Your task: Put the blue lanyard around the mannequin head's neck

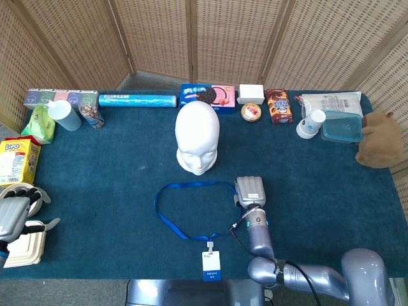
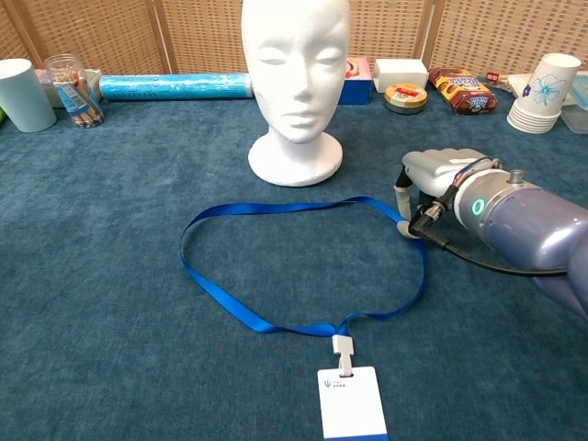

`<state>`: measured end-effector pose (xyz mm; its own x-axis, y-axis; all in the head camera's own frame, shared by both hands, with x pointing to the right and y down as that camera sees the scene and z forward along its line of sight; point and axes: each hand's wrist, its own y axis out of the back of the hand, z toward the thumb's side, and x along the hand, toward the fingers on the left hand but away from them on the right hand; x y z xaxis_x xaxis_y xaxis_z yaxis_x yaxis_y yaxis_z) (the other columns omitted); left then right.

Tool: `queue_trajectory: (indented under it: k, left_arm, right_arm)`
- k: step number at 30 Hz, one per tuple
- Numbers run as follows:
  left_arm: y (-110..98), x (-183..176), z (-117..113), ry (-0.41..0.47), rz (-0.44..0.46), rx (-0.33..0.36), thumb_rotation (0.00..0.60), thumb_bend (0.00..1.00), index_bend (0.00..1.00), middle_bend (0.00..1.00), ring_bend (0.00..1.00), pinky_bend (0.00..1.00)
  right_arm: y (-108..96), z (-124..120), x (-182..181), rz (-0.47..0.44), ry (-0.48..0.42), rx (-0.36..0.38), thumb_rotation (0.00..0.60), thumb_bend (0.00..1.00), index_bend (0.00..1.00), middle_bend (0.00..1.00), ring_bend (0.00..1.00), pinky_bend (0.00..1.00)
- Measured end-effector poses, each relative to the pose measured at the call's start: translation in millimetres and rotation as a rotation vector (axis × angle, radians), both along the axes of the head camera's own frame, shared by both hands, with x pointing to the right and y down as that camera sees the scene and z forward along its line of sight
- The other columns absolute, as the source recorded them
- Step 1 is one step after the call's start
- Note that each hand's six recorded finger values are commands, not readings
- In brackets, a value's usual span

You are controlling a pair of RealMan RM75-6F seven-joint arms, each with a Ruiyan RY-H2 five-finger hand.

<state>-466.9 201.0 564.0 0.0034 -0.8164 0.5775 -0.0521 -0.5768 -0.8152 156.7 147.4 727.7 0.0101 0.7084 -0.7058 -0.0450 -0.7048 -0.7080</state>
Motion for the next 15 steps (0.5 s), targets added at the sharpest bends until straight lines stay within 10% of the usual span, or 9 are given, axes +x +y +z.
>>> queue_trajectory:
  k: [15]
  left_arm:
    - [-5.6,3.7,2.2,-0.009,0.025,-0.004,0.402,0.2,0.42,0.35,0.32,0.21]
  right_arm:
    - [2.3,-2.4,-2.4,-0.006,-0.002,-0.007,0.591,0.49,0.59,0.99,1.0,1.0]
